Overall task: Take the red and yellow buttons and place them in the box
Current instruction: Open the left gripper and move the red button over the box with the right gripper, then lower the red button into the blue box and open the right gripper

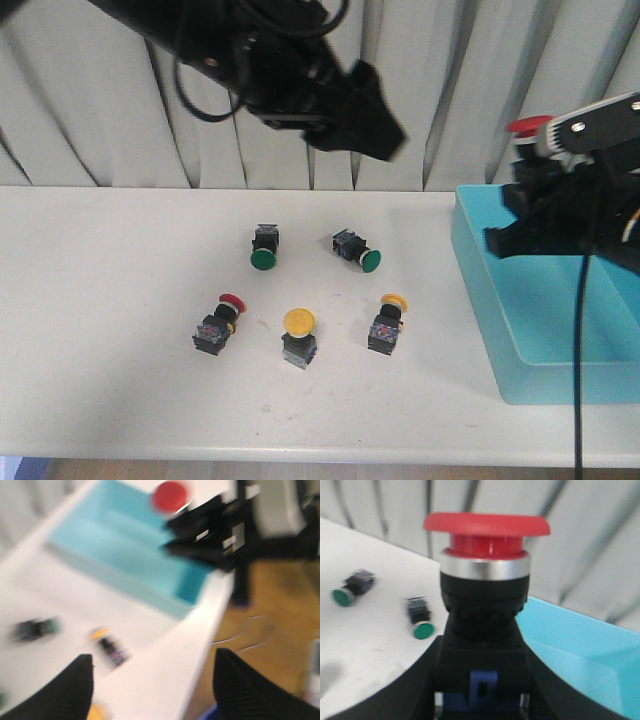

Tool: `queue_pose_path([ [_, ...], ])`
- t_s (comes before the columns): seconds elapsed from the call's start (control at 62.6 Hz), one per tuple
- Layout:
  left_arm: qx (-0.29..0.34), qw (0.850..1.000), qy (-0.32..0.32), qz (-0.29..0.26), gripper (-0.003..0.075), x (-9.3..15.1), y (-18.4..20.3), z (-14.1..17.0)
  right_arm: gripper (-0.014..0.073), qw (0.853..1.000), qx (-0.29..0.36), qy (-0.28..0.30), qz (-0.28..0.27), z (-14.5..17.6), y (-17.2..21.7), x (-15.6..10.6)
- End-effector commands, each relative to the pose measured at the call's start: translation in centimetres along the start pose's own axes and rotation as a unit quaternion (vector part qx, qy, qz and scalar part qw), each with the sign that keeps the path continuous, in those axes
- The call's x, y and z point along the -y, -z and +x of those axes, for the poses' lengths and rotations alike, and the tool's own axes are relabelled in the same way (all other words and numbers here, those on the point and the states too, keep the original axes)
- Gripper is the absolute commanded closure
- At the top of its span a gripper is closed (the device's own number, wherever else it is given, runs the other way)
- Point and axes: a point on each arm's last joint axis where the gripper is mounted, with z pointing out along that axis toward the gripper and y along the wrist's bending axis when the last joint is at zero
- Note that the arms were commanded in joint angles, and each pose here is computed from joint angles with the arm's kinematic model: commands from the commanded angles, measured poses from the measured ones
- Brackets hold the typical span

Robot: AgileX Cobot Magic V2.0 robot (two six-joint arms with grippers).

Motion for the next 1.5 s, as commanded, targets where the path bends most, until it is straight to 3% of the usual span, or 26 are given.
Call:
queue_pose_path([
  [0.0,0.042,0.990,-0.022,-0.135,0.0341,-0.5,4.8,-0.6,0.0596,0.997,0.058,-0.029,0.039,-1.8,0.8,2.2],
  [0.128,0.028,0.956,0.008,-0.293,0.0551,-2.9,6.6,-0.1,0.0595,0.995,0.027,-0.060,0.072,-0.4,-0.6,4.3],
  [0.24,0.024,0.934,0.018,-0.357,0.0730,-4.0,7.2,0.0,0.0594,0.993,-0.010,-0.073,0.088,1.2,-2.4,5.6],
  [0.575,-0.035,0.937,0.025,-0.345,0.0728,-5.3,3.0,2.4,0.0576,0.965,-0.190,-0.155,0.088,3.7,-11.0,7.9],
  [0.799,-0.074,0.938,0.024,-0.337,0.0726,-5.8,0.9,4.1,0.0545,0.941,-0.294,-0.157,0.061,5.7,-16.1,8.2],
  [1.007,-0.075,0.938,0.023,-0.337,0.0721,-5.9,0.7,4.2,0.0419,0.920,-0.355,-0.168,0.002,7.6,-19.6,7.4],
  [1.279,-0.071,0.938,0.038,-0.338,0.0713,-5.9,0.7,4.3,0.0131,0.917,-0.367,-0.154,-0.007,8.6,-20.5,7.3],
  [1.486,-0.064,0.938,0.035,-0.338,0.0671,-5.9,0.7,4.1,0.0039,0.930,-0.340,-0.136,0.003,6.0,-18.7,7.9],
])
